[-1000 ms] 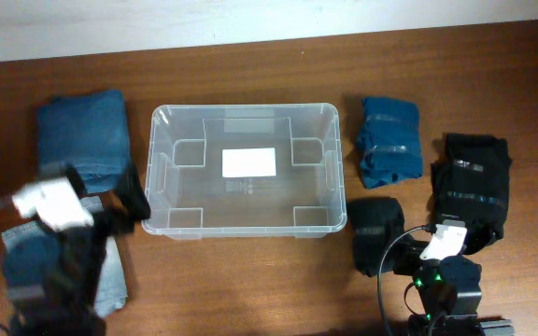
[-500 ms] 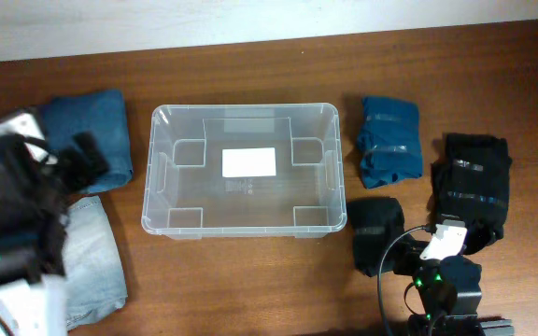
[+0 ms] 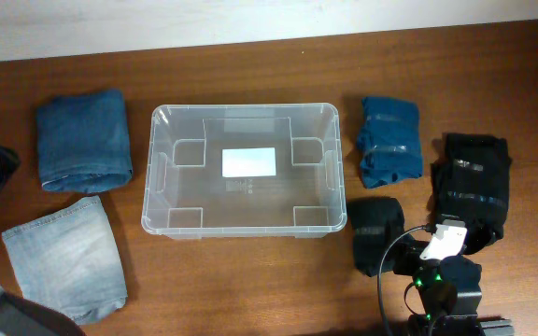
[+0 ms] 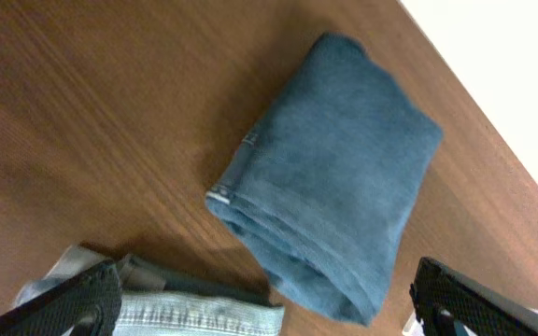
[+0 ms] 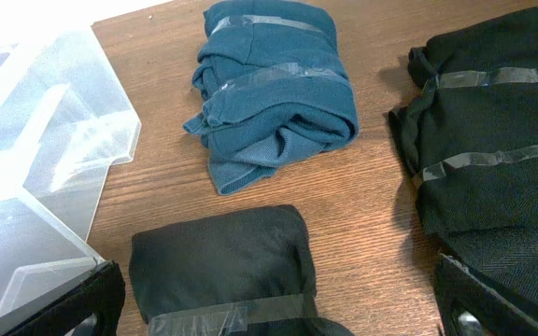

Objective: Pack container
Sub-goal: 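Move the left gripper to the folded dark-blue jeans and grasp them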

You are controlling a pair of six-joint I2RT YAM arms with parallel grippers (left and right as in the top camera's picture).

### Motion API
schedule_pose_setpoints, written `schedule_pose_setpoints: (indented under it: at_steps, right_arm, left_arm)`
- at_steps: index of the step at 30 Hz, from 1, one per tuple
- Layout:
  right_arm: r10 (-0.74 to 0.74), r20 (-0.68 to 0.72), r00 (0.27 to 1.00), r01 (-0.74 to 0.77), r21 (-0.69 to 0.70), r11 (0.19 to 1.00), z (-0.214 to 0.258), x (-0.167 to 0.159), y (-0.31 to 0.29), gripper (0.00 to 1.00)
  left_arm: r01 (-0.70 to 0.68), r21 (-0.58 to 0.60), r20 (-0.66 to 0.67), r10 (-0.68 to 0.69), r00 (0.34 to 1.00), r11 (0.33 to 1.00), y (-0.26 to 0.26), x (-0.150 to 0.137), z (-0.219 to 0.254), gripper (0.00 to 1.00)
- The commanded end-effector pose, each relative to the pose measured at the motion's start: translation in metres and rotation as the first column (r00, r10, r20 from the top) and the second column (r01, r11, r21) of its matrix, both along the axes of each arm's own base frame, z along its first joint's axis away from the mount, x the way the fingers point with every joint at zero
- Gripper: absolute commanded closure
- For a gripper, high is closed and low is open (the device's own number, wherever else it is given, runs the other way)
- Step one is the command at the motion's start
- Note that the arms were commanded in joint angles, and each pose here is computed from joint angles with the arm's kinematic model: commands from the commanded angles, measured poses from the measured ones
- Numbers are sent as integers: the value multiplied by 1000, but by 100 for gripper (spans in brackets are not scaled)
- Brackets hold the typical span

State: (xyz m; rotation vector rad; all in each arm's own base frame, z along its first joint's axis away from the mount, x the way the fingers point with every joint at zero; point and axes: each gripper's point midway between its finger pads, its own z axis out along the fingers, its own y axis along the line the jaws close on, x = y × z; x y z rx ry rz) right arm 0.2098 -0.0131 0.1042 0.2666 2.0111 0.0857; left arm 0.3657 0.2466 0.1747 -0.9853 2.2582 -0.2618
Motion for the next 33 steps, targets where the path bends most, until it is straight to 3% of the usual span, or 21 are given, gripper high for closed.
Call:
schedule_pose_setpoints:
  at_steps: [1, 9, 17, 25, 29, 33]
  right_arm:
    - [6, 3, 1000, -6, -4, 1000, -1, 0, 1, 2]
    - [6, 3, 1000, -6, -4, 1000, -1, 0, 1, 1]
    - [6, 3, 1000, -6, -4, 1000, -1, 0, 1, 2]
    - [6, 3, 1000, -6, -4, 1000, -1, 0, 1, 2]
    - [6, 3, 1000, -6, -4, 1000, -1, 0, 1, 2]
    - [6, 3, 1000, -6, -4, 1000, -1, 0, 1, 2]
  left_arm:
    - [110, -124, 108, -97, 989, 986, -5, 20, -13, 0]
    - [217, -239, 219, -165, 962, 946, -1, 55, -72, 0]
    - [209, -321, 160, -165, 973, 924, -5, 61, -138, 0]
    - [221, -369, 129, -185, 974, 903, -18, 65, -176, 1]
    - [247, -388, 120, -217, 969, 888, -35, 71, -185, 11]
    - [278, -390, 122, -250, 961, 878, -50, 77, -185, 32]
